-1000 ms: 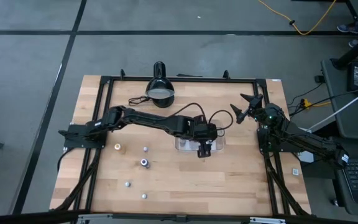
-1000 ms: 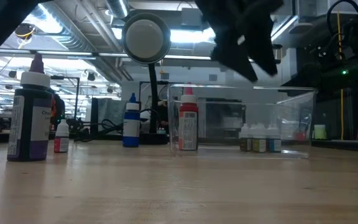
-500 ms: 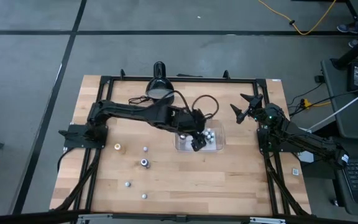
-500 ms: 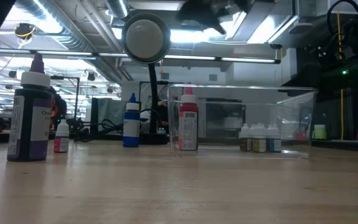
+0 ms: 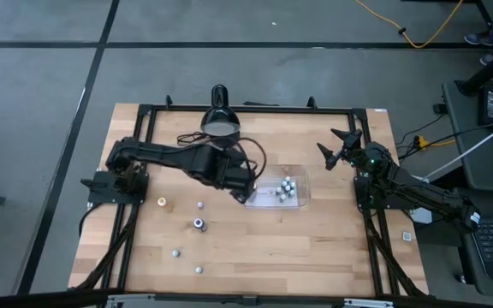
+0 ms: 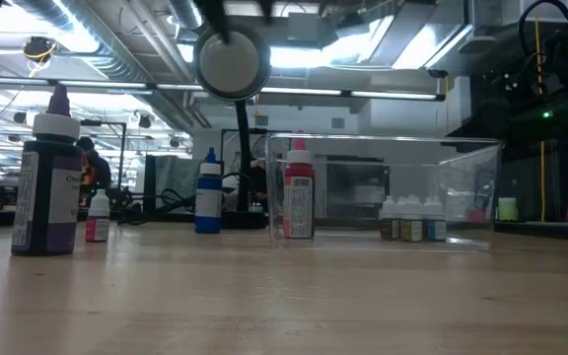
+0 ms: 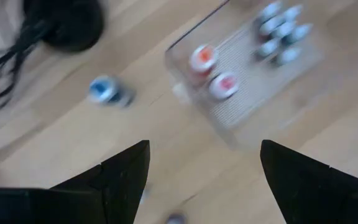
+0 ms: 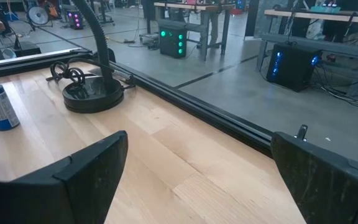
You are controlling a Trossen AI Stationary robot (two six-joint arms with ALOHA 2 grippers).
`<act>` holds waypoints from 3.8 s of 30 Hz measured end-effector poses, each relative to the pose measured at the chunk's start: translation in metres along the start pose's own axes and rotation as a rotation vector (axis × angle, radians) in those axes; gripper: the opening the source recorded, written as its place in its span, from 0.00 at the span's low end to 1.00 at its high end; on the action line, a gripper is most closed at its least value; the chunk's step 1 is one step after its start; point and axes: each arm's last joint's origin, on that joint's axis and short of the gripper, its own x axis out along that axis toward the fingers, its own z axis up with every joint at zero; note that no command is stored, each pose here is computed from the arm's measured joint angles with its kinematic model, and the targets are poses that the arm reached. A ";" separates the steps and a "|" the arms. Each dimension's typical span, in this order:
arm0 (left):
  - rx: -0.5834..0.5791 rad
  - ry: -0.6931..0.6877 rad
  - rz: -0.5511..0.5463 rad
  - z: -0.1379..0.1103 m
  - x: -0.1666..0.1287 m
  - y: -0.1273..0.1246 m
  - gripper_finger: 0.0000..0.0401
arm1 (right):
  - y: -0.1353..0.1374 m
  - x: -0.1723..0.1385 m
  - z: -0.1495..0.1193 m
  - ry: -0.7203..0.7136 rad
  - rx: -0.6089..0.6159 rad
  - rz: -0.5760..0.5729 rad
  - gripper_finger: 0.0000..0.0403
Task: Pick & Place food coloring
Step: Put the small pink food coloring bottle into the transparent bin
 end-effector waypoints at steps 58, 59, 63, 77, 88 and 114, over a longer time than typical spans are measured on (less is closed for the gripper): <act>-0.554 0.331 0.177 -0.103 0.156 0.068 0.74 | 0.000 0.000 0.000 0.000 0.001 0.000 0.98; -0.552 0.331 0.176 -0.103 0.157 0.068 0.74 | 0.000 0.000 0.000 0.000 0.000 0.000 0.98; -0.552 0.331 0.181 -0.105 0.160 0.070 0.72 | 0.000 0.000 0.000 0.000 0.001 0.000 0.98; -0.559 0.338 0.205 -0.107 0.161 0.073 0.48 | 0.000 0.000 0.000 0.000 0.001 0.000 0.98; -0.563 0.353 0.214 -0.108 0.160 0.073 0.37 | 0.000 0.000 0.000 0.000 0.001 0.000 0.98; -0.529 0.324 0.138 -0.098 0.151 0.061 0.15 | 0.000 0.000 0.000 0.000 0.001 0.000 0.98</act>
